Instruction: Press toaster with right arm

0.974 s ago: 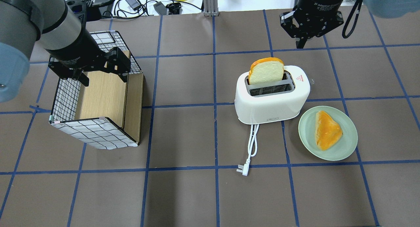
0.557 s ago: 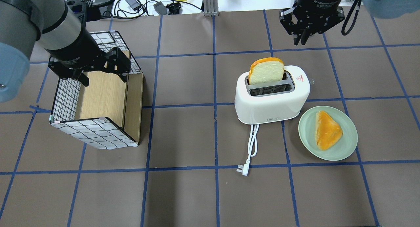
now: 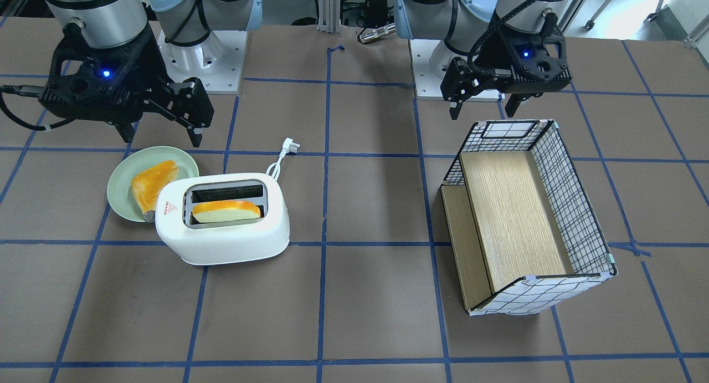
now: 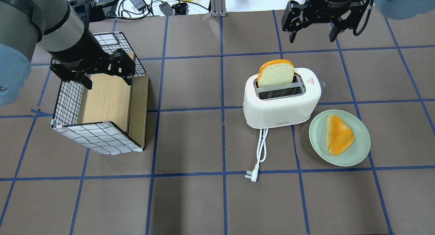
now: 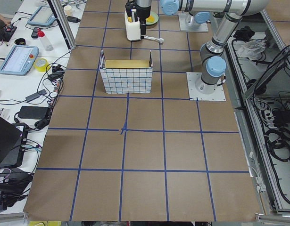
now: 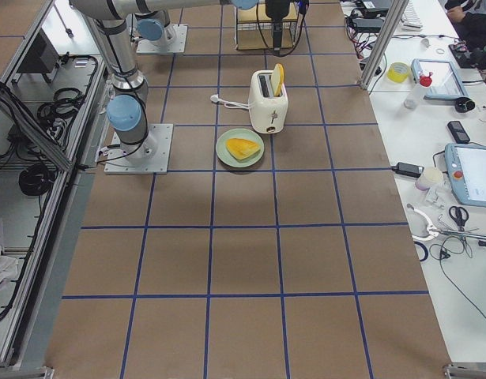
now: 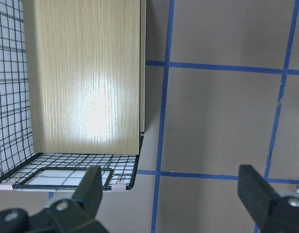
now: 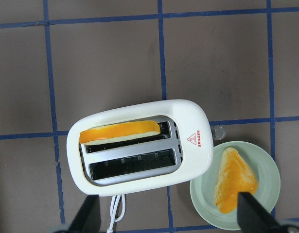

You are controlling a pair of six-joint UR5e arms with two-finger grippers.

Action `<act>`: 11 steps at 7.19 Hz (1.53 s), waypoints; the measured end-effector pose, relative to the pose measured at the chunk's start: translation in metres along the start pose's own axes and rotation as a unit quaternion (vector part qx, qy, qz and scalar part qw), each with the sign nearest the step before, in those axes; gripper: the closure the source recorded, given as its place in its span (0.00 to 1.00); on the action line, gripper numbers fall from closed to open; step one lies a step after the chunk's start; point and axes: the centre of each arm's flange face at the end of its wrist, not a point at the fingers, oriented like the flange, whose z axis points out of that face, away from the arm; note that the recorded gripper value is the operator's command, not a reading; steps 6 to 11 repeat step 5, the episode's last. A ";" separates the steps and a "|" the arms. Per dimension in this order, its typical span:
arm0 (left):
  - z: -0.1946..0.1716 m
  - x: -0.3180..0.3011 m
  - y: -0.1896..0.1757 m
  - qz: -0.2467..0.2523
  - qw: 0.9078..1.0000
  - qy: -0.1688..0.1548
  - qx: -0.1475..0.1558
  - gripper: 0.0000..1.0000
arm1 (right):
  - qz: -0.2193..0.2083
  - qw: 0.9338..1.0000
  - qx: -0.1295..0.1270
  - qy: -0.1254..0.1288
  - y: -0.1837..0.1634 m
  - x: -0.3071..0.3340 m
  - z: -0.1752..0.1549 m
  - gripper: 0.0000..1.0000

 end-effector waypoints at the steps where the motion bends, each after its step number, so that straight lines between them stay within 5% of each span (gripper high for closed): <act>1: 0.000 0.000 0.000 0.000 1.000 0.000 0.000 0.00 | 0.000 1.000 0.000 0.000 0.000 0.000 0.000 0.00; 11: 0.000 0.000 0.000 0.000 1.000 0.000 0.000 0.00 | 0.003 1.000 -0.001 -0.001 0.000 0.000 0.001 0.00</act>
